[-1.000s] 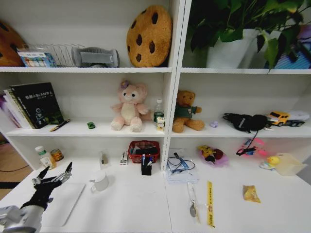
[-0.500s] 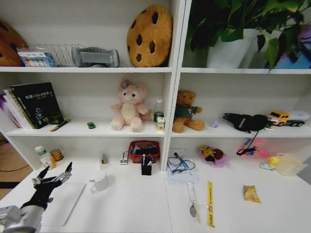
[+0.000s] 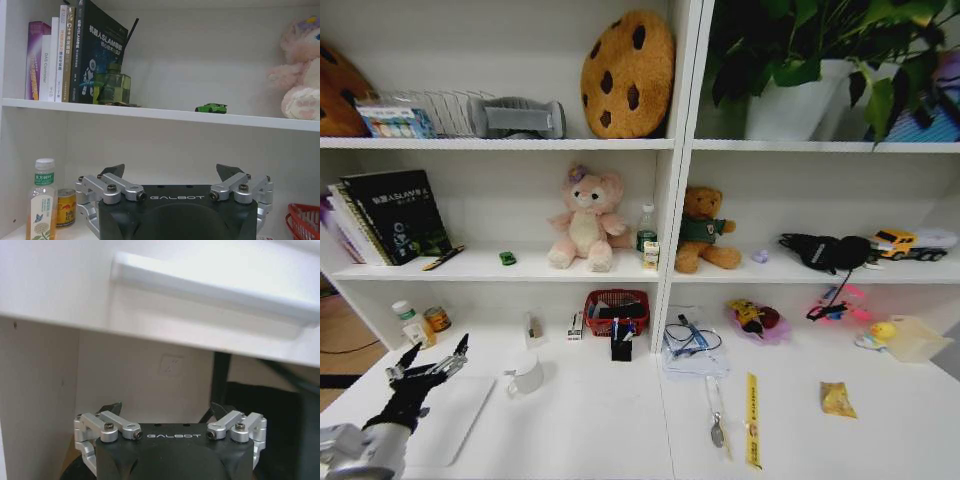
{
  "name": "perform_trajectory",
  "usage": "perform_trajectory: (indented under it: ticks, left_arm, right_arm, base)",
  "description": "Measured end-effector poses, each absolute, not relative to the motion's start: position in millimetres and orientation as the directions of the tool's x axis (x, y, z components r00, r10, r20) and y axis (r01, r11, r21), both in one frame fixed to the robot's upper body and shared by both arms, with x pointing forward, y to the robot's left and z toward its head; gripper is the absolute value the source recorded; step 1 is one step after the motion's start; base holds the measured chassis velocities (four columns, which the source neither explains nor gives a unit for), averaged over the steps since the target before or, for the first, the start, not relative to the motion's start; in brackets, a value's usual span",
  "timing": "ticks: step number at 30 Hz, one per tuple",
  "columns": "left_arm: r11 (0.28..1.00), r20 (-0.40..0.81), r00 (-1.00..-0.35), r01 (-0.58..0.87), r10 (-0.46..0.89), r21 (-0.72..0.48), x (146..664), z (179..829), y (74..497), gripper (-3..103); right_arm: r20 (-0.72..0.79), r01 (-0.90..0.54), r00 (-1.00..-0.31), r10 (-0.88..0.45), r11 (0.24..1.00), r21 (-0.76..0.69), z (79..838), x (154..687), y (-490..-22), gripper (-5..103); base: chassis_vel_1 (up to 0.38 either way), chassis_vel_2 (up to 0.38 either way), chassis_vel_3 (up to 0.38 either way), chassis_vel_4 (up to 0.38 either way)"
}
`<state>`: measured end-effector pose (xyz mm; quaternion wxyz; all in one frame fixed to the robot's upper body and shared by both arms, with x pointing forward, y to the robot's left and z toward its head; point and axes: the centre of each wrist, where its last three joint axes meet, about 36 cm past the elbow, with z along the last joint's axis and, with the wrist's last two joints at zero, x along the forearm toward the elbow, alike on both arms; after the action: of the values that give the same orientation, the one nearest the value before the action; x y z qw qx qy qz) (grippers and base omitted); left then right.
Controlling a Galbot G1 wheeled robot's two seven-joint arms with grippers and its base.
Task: Organize the objects on the table.
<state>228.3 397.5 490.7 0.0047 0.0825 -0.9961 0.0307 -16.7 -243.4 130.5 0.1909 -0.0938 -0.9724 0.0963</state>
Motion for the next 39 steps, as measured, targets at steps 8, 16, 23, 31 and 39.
perform_trajectory:
  ticks: [8,16,23,31,39]
  left_arm:
    - [0.985,0.014,-0.986,-0.165,-0.164,-0.060,228,491,398,100]
    - [0.985,0.014,-0.986,-0.165,-0.164,-0.060,228,491,398,100]
    - [0.984,0.014,-0.986,-0.165,-0.164,-0.060,228,491,398,100]
    - [0.984,0.015,-0.986,-0.165,-0.164,-0.060,228,491,398,100]
    - [0.985,0.014,-0.986,-0.165,-0.164,-0.060,228,491,398,100]
  right_arm:
    - [0.280,0.205,-0.913,0.298,0.926,-0.315,188,-67,-239,100]
    - [0.218,0.227,-0.928,0.303,0.921,-0.316,256,-77,-243,100]
    - [0.059,0.284,-0.950,0.306,0.929,-0.238,344,-33,-237,100]
    - [-0.035,0.400,-0.916,0.399,0.907,-0.130,399,55,-261,100]
    - [0.037,0.513,-0.857,0.513,0.858,-0.025,421,138,-321,100]
  base:
    - [0.000,0.000,0.000,0.000]
    - [0.000,0.000,0.000,0.000]
    - [0.000,0.000,0.000,0.000]
    - [0.000,0.000,0.000,0.000]
    - [0.000,0.000,0.000,0.000]
